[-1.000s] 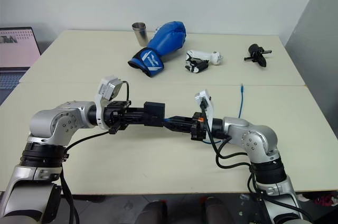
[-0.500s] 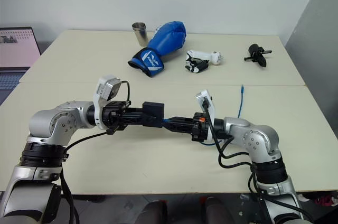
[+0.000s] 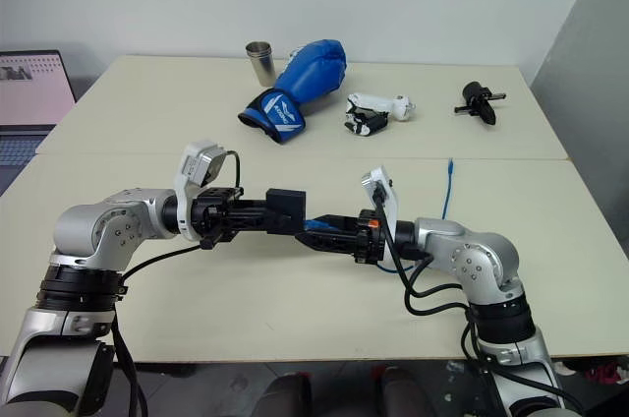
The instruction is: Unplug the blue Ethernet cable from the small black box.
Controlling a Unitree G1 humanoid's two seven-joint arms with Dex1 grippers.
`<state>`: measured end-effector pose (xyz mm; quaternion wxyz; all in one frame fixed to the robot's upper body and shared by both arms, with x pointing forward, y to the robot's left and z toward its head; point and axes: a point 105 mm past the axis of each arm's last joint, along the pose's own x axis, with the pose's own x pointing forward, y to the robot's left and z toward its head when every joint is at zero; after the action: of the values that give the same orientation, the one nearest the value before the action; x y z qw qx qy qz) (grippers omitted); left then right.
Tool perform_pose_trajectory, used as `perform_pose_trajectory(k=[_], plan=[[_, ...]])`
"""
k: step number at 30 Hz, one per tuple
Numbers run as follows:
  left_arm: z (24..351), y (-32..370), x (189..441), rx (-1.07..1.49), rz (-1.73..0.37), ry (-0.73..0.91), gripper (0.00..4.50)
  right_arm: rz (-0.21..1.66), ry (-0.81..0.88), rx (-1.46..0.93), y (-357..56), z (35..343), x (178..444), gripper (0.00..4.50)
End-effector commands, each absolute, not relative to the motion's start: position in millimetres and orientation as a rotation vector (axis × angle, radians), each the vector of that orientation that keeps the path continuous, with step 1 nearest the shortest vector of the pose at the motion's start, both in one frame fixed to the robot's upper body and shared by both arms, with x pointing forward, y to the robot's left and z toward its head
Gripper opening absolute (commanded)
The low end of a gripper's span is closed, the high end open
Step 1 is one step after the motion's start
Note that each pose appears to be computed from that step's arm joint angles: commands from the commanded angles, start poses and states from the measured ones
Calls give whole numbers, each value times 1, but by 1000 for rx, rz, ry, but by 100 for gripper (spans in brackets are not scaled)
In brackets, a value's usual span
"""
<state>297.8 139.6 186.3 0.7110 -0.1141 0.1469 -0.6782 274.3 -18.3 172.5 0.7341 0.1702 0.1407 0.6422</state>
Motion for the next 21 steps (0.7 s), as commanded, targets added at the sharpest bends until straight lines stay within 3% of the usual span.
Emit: perform_pose_trajectory(k=[1,21], plan=[[195,138,297,-234,-1520,290,78,1428,265,366,-18,181,270,230],[195,137,298,-238,-1515,281,78,1367,257,420,-22,180,281,230]])
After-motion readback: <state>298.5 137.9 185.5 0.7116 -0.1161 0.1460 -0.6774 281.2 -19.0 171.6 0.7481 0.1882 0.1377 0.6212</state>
